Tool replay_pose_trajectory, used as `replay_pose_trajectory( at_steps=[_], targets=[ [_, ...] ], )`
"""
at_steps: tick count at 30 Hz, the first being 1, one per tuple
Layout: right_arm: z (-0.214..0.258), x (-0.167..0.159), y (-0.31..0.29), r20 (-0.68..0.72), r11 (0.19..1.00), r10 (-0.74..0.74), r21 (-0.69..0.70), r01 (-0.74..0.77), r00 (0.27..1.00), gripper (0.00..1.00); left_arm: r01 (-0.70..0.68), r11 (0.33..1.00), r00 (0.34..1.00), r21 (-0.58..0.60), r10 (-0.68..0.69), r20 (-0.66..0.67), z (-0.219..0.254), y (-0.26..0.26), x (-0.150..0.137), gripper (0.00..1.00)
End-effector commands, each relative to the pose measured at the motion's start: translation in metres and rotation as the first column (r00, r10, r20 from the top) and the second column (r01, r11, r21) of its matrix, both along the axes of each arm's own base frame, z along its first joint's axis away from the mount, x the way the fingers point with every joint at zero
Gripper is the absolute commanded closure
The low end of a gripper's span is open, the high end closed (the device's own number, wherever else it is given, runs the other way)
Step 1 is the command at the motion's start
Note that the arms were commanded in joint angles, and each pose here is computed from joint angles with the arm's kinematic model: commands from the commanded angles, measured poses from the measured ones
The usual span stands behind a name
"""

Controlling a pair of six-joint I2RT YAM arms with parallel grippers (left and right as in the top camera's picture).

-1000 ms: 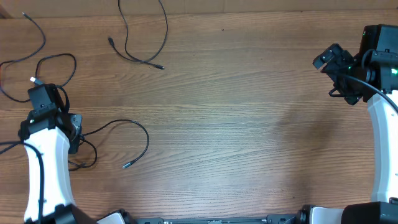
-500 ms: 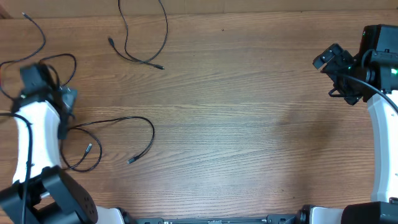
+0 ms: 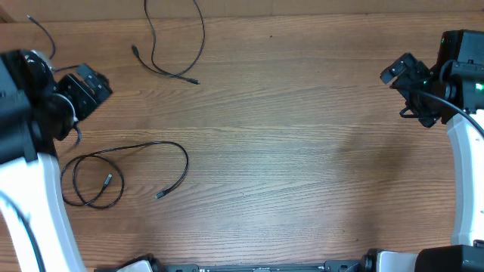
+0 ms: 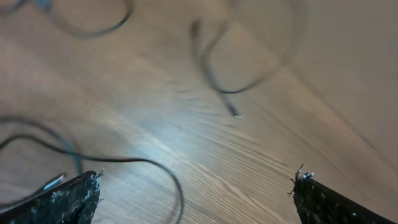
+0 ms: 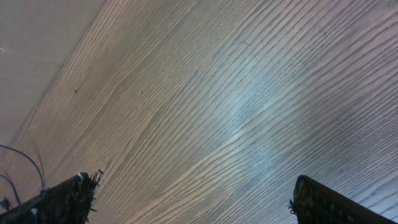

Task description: Untangle cables

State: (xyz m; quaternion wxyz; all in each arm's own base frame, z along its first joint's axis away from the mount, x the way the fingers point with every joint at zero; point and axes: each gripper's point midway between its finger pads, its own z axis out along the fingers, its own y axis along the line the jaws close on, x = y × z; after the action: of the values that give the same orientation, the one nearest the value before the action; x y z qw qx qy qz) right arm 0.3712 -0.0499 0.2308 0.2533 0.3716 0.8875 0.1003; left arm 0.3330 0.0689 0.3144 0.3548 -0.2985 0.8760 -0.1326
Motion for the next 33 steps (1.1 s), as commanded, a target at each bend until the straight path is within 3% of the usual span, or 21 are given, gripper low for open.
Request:
replay_pose_trajectory(
  at_steps=[1, 7, 14, 23, 28, 33],
  targets=[
    [0.008, 0.003, -0.002, 0.021, 1.000, -0.002, -0.017, 0.002, 1.000, 0.00, 0.162, 0.980, 0.972, 0.118, -0.179, 0.152, 0.046, -0.043, -0.038, 0.00],
    [0.008, 0.003, -0.002, 0.021, 1.000, -0.002, -0.017, 0.002, 1.000, 0.00, 0.185, 0.970, 0.952, 0.158, -0.217, 0.218, 0.050, -0.065, -0.091, 0.00],
    [0.008, 0.003, -0.002, 0.021, 1.000, -0.002, -0.017, 0.002, 1.000, 0.00, 0.187, 0.976, 0.979, 0.110, -0.194, 0.056, 0.016, -0.070, -0.138, 0.00],
    [0.008, 0.003, -0.002, 0.021, 1.000, -0.002, -0.017, 0.002, 1.000, 0.00, 0.191, 0.977, 0.981, 0.091, -0.193, 0.005, 0.007, -0.071, -0.146, 0.00],
    [0.008, 0.003, -0.002, 0.021, 1.000, -0.002, -0.017, 0.002, 1.000, 0.00, 0.158, 0.979, 0.987, 0.128, -0.160, 0.002, 0.007, -0.064, -0.151, 0.00],
    [0.008, 0.003, -0.002, 0.021, 1.000, -0.002, -0.017, 0.002, 1.000, 0.00, 0.139, 0.970, 0.987, 0.199, -0.151, 0.045, 0.015, -0.062, -0.174, 0.01]
  ],
)
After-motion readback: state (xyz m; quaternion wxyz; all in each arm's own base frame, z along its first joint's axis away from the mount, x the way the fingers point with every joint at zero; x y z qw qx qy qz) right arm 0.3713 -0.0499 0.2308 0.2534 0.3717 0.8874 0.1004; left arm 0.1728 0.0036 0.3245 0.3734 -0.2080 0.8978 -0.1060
